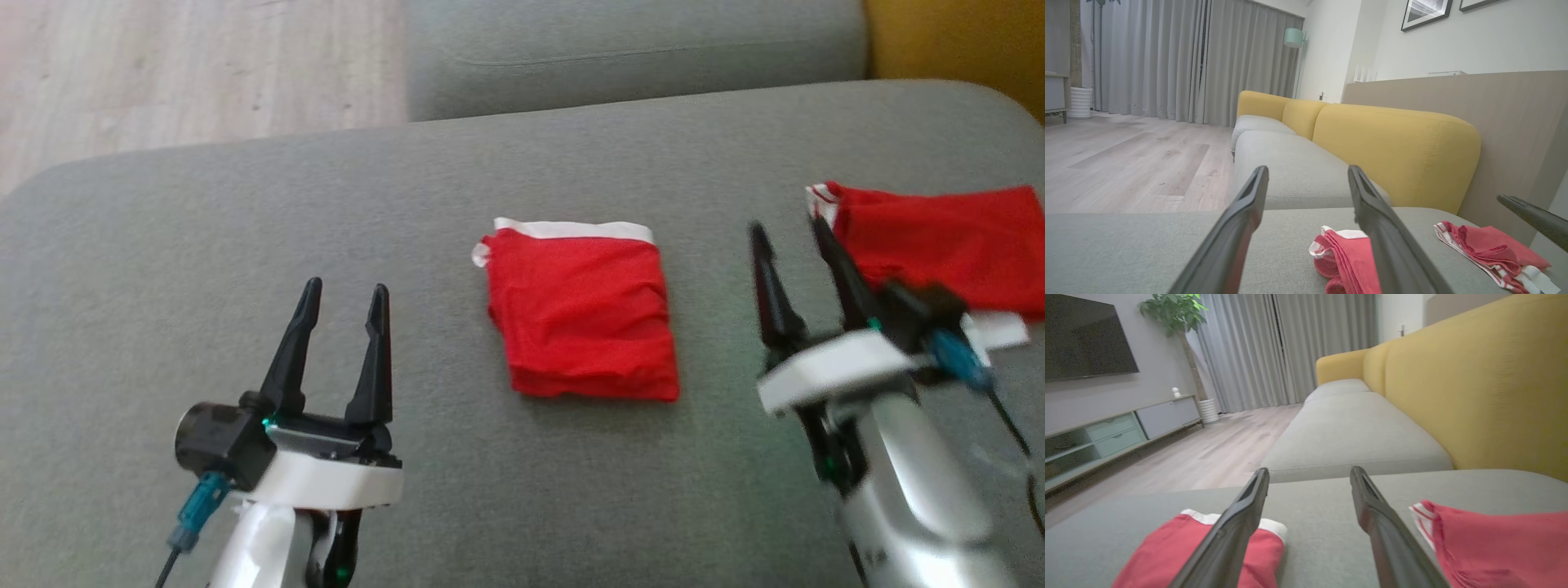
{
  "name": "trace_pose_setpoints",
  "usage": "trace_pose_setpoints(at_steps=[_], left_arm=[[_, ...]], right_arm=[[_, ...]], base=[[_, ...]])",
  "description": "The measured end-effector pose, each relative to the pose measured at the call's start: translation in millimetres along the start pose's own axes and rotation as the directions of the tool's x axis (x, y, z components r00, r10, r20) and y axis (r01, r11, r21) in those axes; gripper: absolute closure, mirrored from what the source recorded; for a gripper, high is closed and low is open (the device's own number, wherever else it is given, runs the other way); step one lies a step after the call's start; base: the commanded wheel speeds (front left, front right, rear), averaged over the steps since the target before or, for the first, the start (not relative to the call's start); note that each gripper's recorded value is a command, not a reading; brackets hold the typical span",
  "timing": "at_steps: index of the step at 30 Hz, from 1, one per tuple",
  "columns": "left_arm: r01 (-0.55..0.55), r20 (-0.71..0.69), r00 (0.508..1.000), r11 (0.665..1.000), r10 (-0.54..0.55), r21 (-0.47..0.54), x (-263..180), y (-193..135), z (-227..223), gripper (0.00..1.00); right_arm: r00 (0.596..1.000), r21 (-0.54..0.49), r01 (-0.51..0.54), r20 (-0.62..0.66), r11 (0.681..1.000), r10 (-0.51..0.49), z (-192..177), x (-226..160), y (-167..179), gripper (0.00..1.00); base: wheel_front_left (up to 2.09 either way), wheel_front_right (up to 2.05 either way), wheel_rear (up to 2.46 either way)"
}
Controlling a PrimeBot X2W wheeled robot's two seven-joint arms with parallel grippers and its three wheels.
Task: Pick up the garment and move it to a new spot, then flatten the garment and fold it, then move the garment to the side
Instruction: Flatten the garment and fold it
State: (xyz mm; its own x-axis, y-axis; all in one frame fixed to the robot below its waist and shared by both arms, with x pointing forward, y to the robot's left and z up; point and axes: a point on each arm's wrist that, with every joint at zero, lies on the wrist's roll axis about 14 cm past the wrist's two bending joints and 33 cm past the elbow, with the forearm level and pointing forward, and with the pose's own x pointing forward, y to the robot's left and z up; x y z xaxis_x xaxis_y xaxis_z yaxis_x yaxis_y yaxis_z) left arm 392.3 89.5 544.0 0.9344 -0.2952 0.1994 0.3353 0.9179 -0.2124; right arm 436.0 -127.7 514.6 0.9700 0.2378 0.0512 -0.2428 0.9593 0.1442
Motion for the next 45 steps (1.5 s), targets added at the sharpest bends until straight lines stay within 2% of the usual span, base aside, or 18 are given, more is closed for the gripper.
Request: trace_pose_setpoints(at_steps=[4,7,15,16,17,24,28,33,37,41,45], left_arm=[[0.017,-0.005,1.000,1.000,-0.017,-0.007,6,-5,-3,0.00],[0.022,-0.008,1.000,1.000,-0.022,-0.011,9,-6,-5,0.00],[0.013,-0.040,0.999,1.000,-0.014,-0.021,3,-5,-16,0.00],[0.009,-0.042,0.999,1.000,-0.010,-0.021,2,-3,-16,0.00],[0.006,-0.045,0.999,1.000,-0.007,-0.021,1,-2,-18,0.00],[-0.036,-0.070,0.997,0.999,0.035,-0.025,-2,13,-26,0.00],[-0.061,-0.071,0.996,0.998,0.060,-0.014,3,25,-27,0.00],[-0.106,-0.079,0.991,0.994,0.104,-0.014,2,41,-29,0.00],[-0.146,-0.086,0.986,0.989,0.146,-0.003,-3,55,-30,0.00],[-0.160,-0.087,0.983,0.987,0.160,0.003,-5,60,-30,0.00],[-0.160,-0.078,0.984,0.987,0.159,0.005,-6,59,-26,0.00]], right_arm=[[0.994,-0.013,0.112,-0.011,0.994,-0.112,-12,-35,-27,0.00],[0.988,-0.018,0.155,-0.022,0.988,-0.156,-19,-53,-35,0.00],[0.989,-0.012,0.149,-0.007,0.989,-0.149,-16,-49,-32,0.00],[0.991,-0.012,0.137,-0.010,0.991,-0.137,-18,-46,-29,0.60],[0.993,-0.018,0.120,-0.016,0.993,-0.120,-20,-43,-24,1.00],[0.996,-0.053,-0.053,-0.080,0.997,0.049,-32,9,22,1.00],[0.980,-0.045,-0.111,-0.173,0.993,0.101,-59,38,37,1.00],[0.940,-0.011,-0.129,-0.319,0.992,0.119,-107,57,44,1.00],[0.882,-0.002,-0.161,-0.449,0.987,0.143,-148,53,53,1.00],[0.882,-0.002,-0.183,-0.442,0.983,0.164,-152,57,59,1.00],[0.903,0.000,-0.227,-0.375,0.974,0.211,-132,68,74,1.00]], base=[[0.00,0.00,0.00],[0.00,0.00,0.00],[0.00,0.00,0.00],[0.00,0.00,0.00],[0.00,0.00,0.00],[0.00,0.00,0.00],[0.00,0.00,0.00],[0.00,0.00,0.00],[0.00,0.00,0.00],[0.00,0.00,0.00],[0.00,0.00,0.00]])
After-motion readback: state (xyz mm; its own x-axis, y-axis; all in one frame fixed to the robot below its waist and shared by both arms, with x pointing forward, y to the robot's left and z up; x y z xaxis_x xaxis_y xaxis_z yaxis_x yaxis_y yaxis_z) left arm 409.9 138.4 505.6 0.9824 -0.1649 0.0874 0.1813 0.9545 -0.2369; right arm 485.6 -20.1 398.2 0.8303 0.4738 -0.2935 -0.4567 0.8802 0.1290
